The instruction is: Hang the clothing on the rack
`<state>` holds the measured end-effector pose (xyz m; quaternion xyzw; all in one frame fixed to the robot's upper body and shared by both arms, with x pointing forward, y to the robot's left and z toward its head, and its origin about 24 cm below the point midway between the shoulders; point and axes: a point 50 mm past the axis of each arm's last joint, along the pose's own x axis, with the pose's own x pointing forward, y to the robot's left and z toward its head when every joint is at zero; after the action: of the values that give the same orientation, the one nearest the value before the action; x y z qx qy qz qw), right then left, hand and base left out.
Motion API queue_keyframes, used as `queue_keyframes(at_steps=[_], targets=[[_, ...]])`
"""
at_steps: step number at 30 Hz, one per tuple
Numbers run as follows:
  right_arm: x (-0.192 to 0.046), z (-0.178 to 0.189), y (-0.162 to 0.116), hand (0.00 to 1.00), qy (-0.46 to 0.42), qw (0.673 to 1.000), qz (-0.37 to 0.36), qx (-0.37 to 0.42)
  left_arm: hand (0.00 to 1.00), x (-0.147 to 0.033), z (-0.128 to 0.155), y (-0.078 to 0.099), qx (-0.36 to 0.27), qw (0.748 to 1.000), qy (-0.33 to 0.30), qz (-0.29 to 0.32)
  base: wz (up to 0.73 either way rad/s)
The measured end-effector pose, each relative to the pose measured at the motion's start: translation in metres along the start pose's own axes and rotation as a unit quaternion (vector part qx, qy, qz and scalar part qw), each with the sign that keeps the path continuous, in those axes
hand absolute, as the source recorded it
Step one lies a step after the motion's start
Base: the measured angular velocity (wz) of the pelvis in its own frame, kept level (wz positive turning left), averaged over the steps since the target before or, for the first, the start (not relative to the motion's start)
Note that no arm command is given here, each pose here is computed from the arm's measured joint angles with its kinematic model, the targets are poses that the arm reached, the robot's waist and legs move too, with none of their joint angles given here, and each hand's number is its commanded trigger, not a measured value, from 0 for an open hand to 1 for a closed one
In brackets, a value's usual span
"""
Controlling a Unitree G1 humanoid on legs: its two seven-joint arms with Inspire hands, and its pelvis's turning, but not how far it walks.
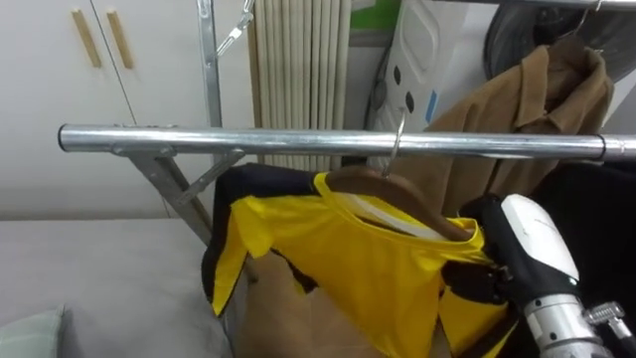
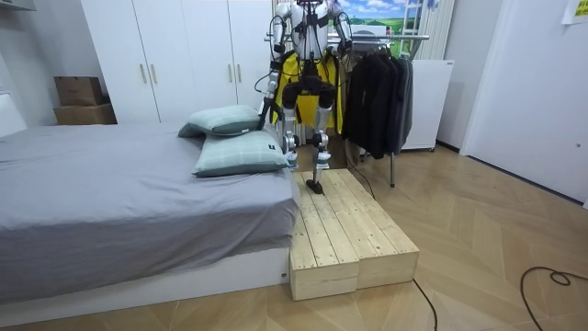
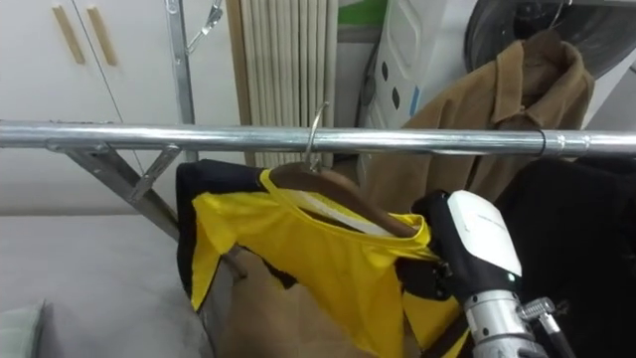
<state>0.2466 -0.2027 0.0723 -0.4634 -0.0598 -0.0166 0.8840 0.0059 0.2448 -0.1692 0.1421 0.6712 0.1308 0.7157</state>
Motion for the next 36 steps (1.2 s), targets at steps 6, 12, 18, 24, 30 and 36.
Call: queue_keyframes(at_steps=[6, 12, 18, 24, 30, 36], targets=[[0.009, -0.001, 0.0, 1.0, 0.001, 0.999, 0.019, 0.027, 0.0, 0.0, -0.001, 0.002, 0.007, 1.0, -0.001, -0.008, 0.08], [0.015, -0.002, -0.001, 1.0, 0.001, 0.999, 0.038, 0.037, 0.0, 0.001, 0.002, 0.003, 0.013, 1.0, -0.008, -0.01, 0.01], [0.015, -0.004, 0.002, 1.0, 0.003, 0.997, 0.062, 0.037, 0.0, 0.001, 0.006, 0.006, 0.032, 0.999, -0.016, -0.014, 0.1], [0.014, -0.009, 0.007, 1.0, 0.015, 0.996, 0.085, 0.037, 0.0, 0.001, 0.007, 0.006, 0.035, 0.999, -0.018, -0.019, 0.01], [0.013, -0.01, 0.009, 1.0, 0.017, 0.995, 0.094, 0.038, 0.0, 0.001, 0.007, 0.007, 0.043, 0.999, -0.02, -0.027, 0.0], [0.013, -0.014, 0.012, 1.0, 0.026, 0.993, 0.105, 0.04, 0.0, 0.002, 0.007, 0.008, 0.04, 0.999, -0.019, -0.03, 0.0]])
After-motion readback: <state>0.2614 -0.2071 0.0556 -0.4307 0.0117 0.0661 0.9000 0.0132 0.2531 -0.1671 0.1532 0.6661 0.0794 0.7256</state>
